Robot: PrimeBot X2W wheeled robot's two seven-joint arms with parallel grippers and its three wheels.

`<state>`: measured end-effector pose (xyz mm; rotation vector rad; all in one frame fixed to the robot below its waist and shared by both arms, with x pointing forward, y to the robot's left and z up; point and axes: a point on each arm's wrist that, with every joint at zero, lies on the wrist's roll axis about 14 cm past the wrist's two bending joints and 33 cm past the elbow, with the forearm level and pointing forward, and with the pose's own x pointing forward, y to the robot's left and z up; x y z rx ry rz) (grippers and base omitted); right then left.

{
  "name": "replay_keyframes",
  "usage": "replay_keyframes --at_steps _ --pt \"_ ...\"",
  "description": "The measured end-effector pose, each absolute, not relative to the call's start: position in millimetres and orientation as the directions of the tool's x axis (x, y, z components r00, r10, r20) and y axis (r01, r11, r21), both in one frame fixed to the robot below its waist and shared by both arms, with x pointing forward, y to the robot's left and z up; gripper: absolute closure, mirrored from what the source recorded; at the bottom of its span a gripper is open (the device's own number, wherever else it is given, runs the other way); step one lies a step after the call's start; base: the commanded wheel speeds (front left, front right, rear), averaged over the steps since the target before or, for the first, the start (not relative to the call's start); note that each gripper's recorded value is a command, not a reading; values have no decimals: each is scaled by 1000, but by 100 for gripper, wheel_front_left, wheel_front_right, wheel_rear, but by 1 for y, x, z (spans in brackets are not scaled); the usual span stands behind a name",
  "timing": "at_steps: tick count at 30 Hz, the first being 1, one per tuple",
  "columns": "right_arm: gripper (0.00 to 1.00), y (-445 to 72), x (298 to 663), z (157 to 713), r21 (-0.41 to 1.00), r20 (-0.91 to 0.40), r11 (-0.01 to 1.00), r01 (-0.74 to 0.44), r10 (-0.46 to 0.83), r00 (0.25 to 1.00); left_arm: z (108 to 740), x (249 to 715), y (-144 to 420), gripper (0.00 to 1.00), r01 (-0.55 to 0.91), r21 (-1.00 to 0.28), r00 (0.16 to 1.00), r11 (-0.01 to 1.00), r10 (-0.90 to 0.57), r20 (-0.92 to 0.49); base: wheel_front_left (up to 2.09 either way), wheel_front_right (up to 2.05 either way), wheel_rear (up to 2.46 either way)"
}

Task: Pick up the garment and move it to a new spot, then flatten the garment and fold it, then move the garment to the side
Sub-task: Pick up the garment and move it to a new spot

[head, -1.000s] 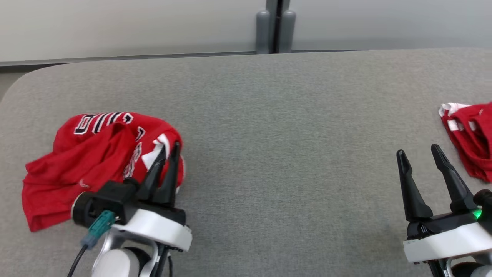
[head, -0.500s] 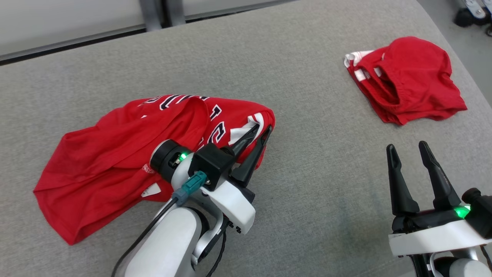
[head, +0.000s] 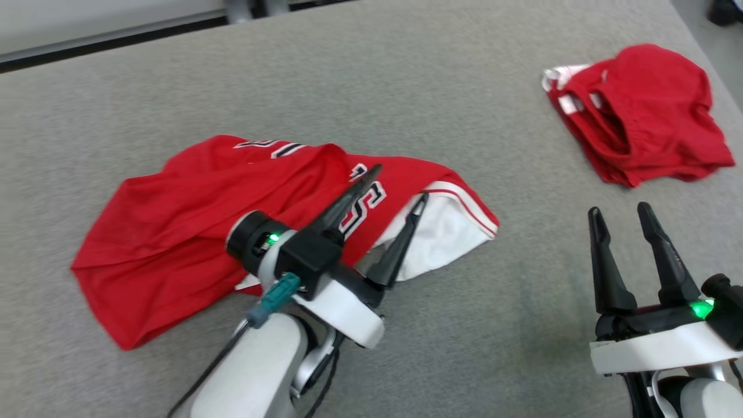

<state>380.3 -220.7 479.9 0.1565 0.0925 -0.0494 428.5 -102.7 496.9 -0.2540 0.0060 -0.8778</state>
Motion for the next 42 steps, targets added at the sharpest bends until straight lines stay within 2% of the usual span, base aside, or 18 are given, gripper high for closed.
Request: replay_keyframes --at_steps 6,10,19,29,42 --pt "0 -200 394 492 144 -66 989 -34 44 997 514 458 -23 0 555 -202 832 807 -539 135 0 0 0" --pt "0 -184 399 498 146 -54 985 -89 98 994 521 467 41 0 385 -191 921 903 -362 144 0 0 0" --pt "0 -152 403 508 143 -46 969 -202 210 977 517 439 168 0 81 -150 992 985 -65 110 0 0 0" --pt "0 -143 390 513 138 -50 962 -237 246 968 512 400 197 0 30 -121 996 992 -20 82 0 0 0" --pt "0 -151 359 519 114 -59 970 -216 224 973 508 362 183 0 64 -128 997 990 -58 44 0 0 0"
